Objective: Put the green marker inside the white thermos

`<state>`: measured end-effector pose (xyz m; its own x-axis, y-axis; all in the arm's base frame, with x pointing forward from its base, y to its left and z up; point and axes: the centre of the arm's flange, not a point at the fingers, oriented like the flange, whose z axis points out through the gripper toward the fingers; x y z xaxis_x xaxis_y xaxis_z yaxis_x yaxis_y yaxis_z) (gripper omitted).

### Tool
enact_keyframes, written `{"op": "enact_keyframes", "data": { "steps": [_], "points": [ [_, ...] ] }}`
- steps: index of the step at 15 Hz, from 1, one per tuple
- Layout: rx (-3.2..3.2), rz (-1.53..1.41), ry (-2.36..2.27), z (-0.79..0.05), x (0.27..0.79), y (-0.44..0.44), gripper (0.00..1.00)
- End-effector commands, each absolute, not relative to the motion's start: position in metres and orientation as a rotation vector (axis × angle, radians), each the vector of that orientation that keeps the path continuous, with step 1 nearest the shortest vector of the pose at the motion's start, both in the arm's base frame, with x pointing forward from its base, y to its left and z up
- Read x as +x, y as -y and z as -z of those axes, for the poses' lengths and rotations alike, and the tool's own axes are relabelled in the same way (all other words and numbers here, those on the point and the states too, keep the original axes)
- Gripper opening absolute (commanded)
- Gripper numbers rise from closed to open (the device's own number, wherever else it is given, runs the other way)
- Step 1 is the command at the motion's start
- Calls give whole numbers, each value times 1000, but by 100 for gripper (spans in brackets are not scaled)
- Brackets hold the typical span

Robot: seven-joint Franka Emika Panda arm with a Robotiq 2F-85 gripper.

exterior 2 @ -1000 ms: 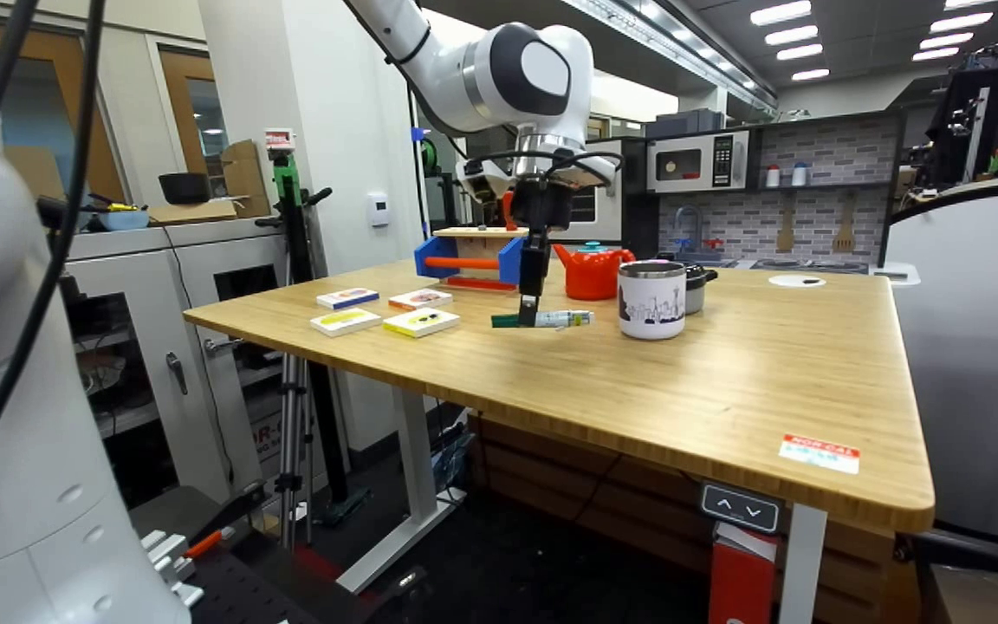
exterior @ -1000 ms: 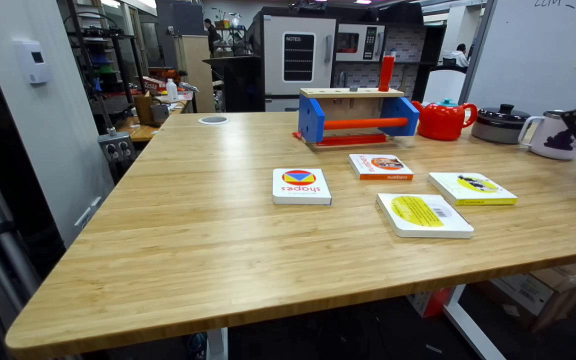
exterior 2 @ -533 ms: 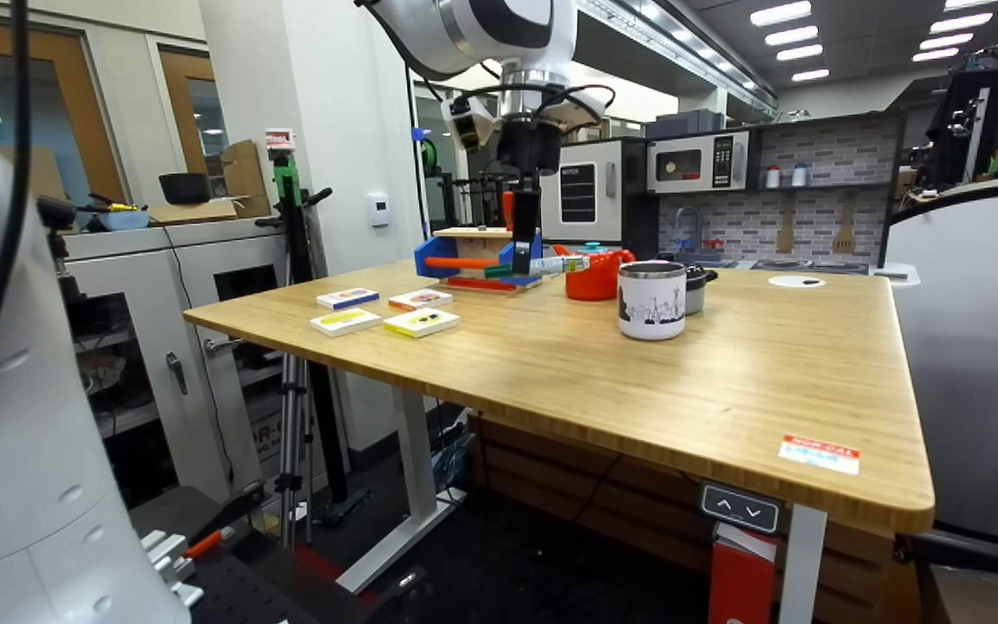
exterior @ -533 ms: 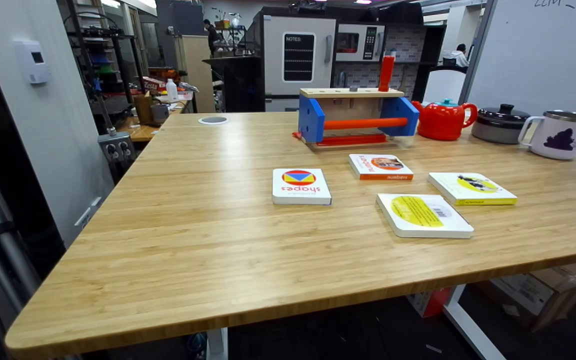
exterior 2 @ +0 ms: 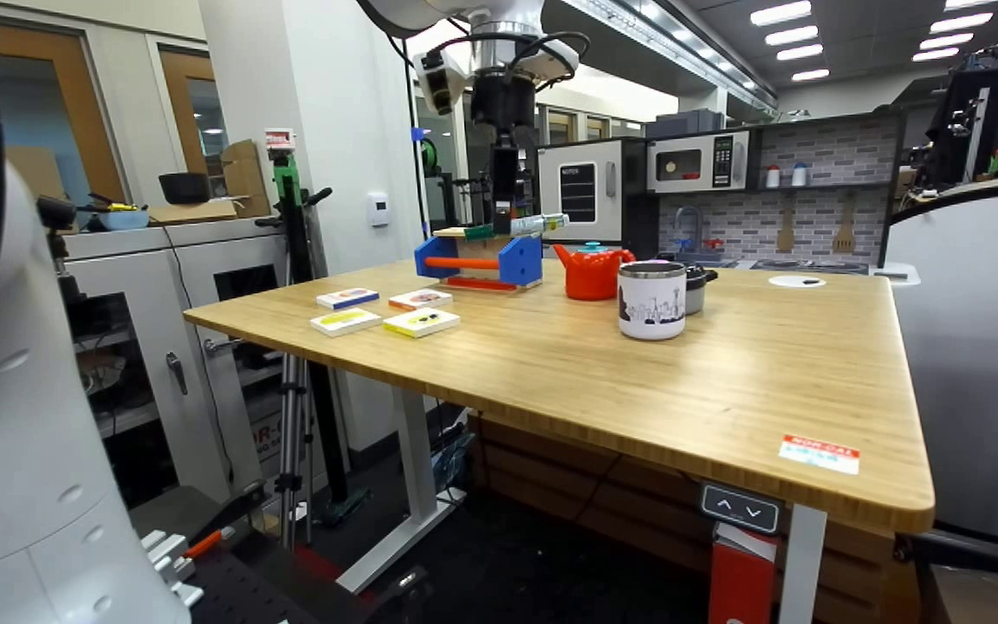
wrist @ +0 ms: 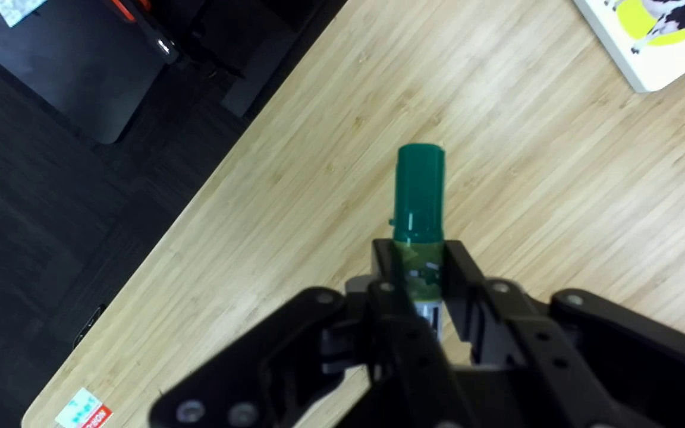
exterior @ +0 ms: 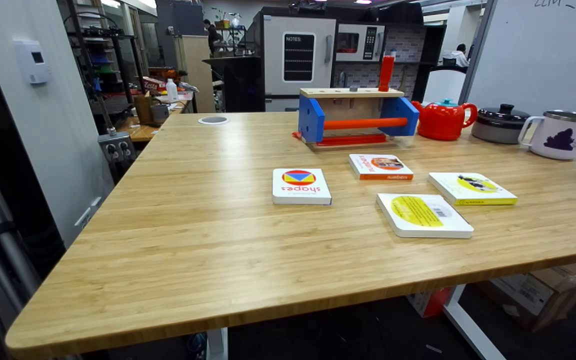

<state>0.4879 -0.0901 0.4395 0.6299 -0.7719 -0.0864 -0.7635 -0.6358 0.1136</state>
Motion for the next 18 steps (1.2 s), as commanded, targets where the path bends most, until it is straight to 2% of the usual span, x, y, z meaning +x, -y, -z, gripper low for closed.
{"op": "enact_keyframes", "data": {
  "steps": [1, 12, 18],
  "points": [
    [2783, 184, 1264, -446, 485, 92, 6],
    [2835, 542, 1028, -510, 454, 91, 6],
    [2869, 740, 812, -507, 446, 83, 6]
  ]
}}
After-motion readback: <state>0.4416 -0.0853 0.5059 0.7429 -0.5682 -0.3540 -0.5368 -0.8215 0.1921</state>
